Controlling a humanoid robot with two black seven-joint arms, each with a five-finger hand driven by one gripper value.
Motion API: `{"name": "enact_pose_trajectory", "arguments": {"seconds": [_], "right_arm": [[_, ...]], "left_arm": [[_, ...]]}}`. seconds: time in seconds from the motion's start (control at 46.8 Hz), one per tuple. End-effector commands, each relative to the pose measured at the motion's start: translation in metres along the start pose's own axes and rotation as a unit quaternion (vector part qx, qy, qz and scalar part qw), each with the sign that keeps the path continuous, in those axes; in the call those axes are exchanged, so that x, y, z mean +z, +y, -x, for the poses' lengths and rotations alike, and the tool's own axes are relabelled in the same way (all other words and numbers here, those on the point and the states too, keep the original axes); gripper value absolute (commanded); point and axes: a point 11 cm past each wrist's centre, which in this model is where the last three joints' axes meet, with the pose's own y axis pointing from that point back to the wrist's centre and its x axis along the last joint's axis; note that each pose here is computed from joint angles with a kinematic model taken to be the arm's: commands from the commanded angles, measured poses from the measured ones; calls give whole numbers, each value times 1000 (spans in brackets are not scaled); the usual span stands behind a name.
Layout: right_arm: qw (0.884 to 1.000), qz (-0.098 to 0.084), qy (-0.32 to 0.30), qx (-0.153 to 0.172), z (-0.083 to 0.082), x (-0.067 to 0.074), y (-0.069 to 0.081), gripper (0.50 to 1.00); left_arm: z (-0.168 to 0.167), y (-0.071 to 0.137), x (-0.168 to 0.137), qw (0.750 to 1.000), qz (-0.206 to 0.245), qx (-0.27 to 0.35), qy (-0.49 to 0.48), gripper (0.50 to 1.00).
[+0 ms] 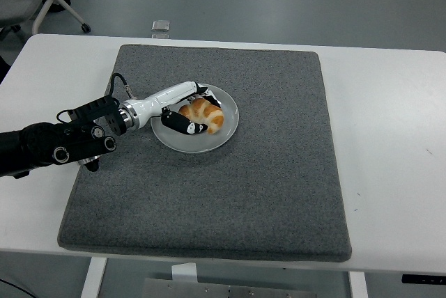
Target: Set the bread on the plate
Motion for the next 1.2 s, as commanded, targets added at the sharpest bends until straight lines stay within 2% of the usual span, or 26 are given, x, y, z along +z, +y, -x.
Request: {"name": "enact_pose_trajectory", "arguments": {"seconds": [0.0,0.171,0.214,0.299,0.406,0.47,0.598,0.962,1.068,1.175], "right_arm": [[1000,0,-2,11,-2,0,0,930],[1000,0,-2,11,-3,0,0,930],[1000,0,-2,11,-3,0,0,930],[1000,-1,-2,11,-3,0,0,930],[1000,-1,-2,11,-2,0,0,930],[1000,-1,-2,11,-2,0,0,930],[1000,-1,-2,11,-2,0,0,930],[1000,-1,-2,11,-2,0,0,930],[1000,0,-2,10,-1,0,0,930],[1000,0,-2,8,-1,0,0,930]], "left_arm": [[-1,2,-5,1000,-7,9,1,500],[-2,2,-6,1000,-10,17,5,501],[-2,2,-6,1000,-10,18,6,514],[-5,2,-5,1000,-9,27,5,655],[-12,-1,0,999,-2,44,8,730],[-15,-2,3,999,1,48,10,746],[-15,-3,6,999,5,48,13,814],[-19,3,5,999,4,50,14,840],[-31,2,9,998,10,62,26,842],[-60,-1,21,995,26,90,37,906]]}}
